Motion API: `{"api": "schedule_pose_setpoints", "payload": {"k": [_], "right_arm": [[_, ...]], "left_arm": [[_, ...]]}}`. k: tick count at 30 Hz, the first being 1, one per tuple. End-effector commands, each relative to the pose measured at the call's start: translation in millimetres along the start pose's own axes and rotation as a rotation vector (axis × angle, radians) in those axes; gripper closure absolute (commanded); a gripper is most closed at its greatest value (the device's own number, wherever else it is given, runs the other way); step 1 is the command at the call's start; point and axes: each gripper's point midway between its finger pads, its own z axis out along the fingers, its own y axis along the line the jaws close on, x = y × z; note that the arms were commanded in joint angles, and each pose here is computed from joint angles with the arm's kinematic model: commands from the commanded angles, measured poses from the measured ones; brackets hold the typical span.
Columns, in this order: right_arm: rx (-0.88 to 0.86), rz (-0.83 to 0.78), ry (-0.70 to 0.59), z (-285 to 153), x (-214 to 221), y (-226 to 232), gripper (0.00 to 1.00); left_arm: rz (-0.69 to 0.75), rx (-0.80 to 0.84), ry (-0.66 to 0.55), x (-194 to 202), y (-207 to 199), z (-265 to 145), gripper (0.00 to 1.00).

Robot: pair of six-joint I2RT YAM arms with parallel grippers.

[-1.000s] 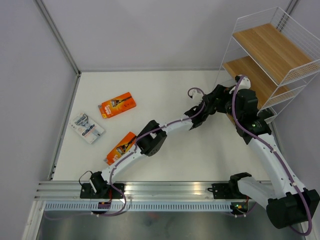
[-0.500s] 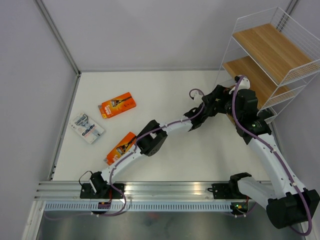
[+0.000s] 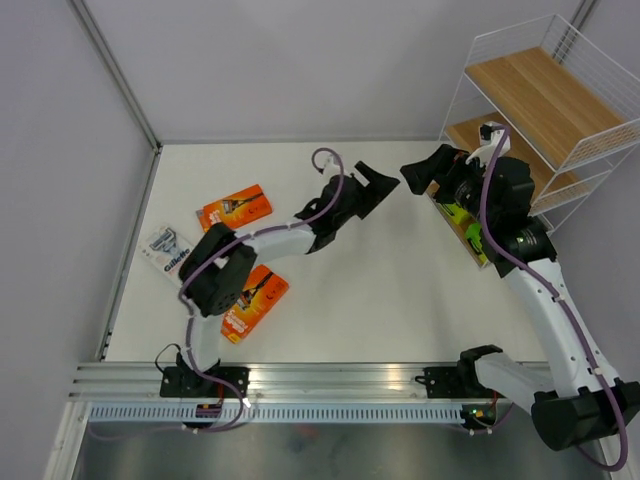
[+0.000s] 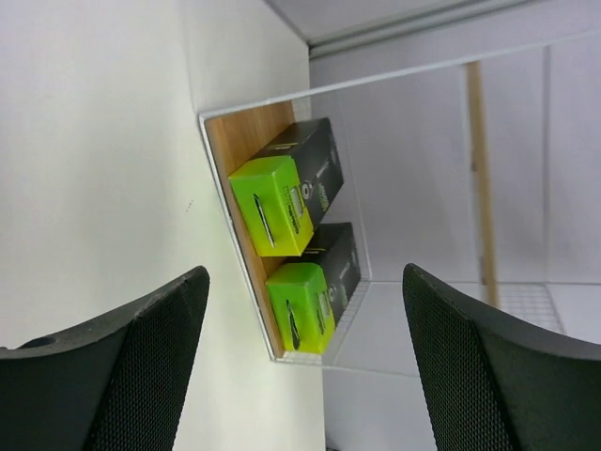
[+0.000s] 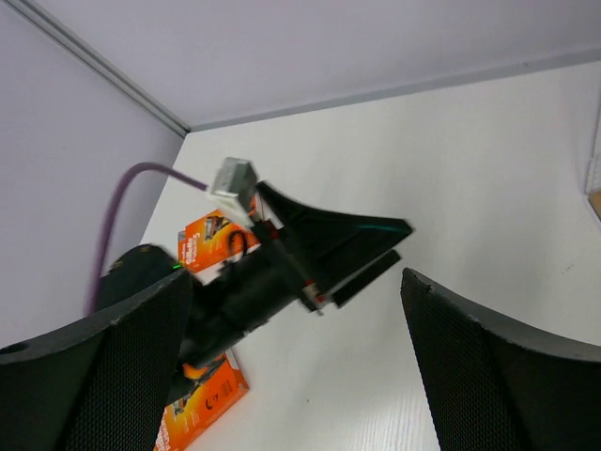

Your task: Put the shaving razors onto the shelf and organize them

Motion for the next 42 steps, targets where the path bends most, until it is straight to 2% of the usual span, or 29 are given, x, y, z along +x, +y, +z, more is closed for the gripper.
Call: {"api": "schedule_pose_setpoints", "payload": {"k": [1, 2, 3, 4, 5, 6, 7, 8, 9, 12, 14, 17, 20, 24, 29, 35, 42], "right_arm": [[-0.079, 0.011, 0.0, 6, -11, 19, 0.02], [-0.094, 0.013, -0.004, 9, -12, 21, 0.02], [-0.12, 0.015, 0.009, 10, -8, 25, 0.02], [-0.147, 0.023, -0.005, 12, -10, 29, 0.02], [-0.158, 0.031, 0.005, 16, -7, 29, 0.02], [-0.184, 0.042, 0.032, 19, 3, 31, 0.02], [-0.193, 0.049, 0.037, 22, 5, 31, 0.02], [-0.203, 0.058, 0.056, 31, 14, 33, 0.02], [-0.192, 0.058, 0.07, 37, 24, 31, 0.02], [-0.18, 0.03, 0.136, 61, 58, 40, 0.02], [-0.159, 0.02, 0.2, 81, 89, 46, 0.02], [-0.154, 0.052, 0.258, 106, 121, 49, 0.02], [-0.138, 0.072, 0.286, 129, 144, 46, 0.02], [-0.144, 0.067, 0.317, 156, 159, 50, 0.02], [-0.181, 0.073, 0.371, 182, 176, 63, 0.02], [-0.159, 0.052, 0.397, 190, 187, 55, 0.02], [-0.13, 0.025, 0.402, 186, 187, 49, 0.02]], "left_arm": [[0.055, 0.073, -0.013, -27, -11, -46, 0.12], [0.063, 0.024, 0.014, -22, 20, -60, 0.12], [0.06, 0.046, -0.024, -46, 9, -79, 0.12], [0.062, -0.012, -0.009, -45, 39, -93, 0.12], [0.066, -0.043, 0.001, -50, 48, -107, 0.12], [0.085, -0.044, -0.038, -75, 44, -126, 0.12], [0.099, -0.093, -0.04, -80, 60, -141, 0.12], [0.098, -0.209, -0.054, -97, 89, -157, 0.12], [0.126, -0.199, -0.09, -116, 77, -177, 0.11], [0.133, -0.329, -0.145, -156, 111, -219, 0.07], [0.135, -0.337, -0.175, -174, 116, -245, 0.05], [0.065, -0.452, -0.294, -225, 161, -285, 0.03], [-0.029, -0.504, -0.32, -255, 200, -303, 0.06], [-0.092, -0.545, -0.311, -281, 236, -305, 0.12], [-0.198, -0.619, -0.331, -303, 290, -312, 0.26], [-0.218, -0.532, -0.376, -322, 310, -296, 0.36], [-0.225, -0.548, -0.382, -335, 331, -283, 0.45]]}}
